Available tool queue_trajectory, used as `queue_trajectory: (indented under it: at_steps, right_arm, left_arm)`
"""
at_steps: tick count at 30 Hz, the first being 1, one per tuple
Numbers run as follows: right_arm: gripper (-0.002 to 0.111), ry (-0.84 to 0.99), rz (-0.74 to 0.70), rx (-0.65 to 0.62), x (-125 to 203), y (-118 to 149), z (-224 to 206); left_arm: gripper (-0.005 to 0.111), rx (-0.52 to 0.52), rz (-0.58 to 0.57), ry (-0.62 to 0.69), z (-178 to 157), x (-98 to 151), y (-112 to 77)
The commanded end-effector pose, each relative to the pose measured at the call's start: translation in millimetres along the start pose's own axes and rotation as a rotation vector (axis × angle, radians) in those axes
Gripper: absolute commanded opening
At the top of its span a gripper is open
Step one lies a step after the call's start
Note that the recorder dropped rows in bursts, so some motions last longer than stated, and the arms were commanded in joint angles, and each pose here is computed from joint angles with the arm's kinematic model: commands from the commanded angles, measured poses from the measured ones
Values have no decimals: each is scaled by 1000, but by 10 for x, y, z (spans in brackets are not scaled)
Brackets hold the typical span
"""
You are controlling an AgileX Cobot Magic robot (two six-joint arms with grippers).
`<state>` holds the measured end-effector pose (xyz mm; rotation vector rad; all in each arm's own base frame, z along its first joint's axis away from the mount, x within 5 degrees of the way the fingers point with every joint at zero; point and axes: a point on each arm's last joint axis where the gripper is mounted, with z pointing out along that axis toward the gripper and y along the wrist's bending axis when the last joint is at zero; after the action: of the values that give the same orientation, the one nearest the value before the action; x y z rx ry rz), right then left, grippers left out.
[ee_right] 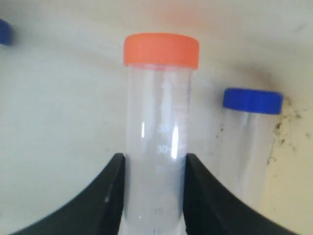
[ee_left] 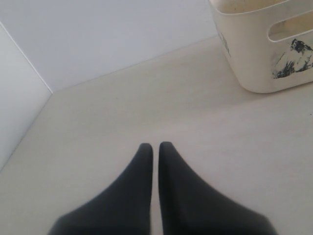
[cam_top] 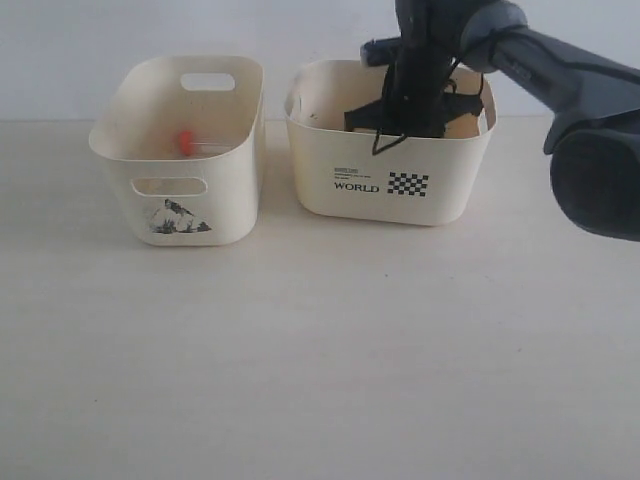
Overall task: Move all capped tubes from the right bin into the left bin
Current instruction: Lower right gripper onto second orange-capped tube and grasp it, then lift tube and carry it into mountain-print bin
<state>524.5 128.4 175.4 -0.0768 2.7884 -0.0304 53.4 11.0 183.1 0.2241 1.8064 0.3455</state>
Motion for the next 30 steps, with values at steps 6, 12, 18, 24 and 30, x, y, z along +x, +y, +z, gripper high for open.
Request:
queue_trajectory:
  at_steps: [6,12,18,24,30]
  right_arm:
    - [0,-99,-1,-65,-109,18,-592]
    - [0,-95,-19,-72,-64,9,-758]
    - [0,-95,-37,-71,30,-39,-1056]
    - [0,-57,-95,-50,258,-122,-1322]
    - [0,41,-165,-127,718,-43,-1541]
  left_arm:
    - [4,-1,-9,-7,-3,-14,5]
    - [4,-1,-9,-7,-3,-14,5]
    - [4,-1,-9,-7,-3,-14,5]
    - [4,-1,-9,-7,-3,-14,5]
    - [4,-1,-9,-7,-3,-14,5]
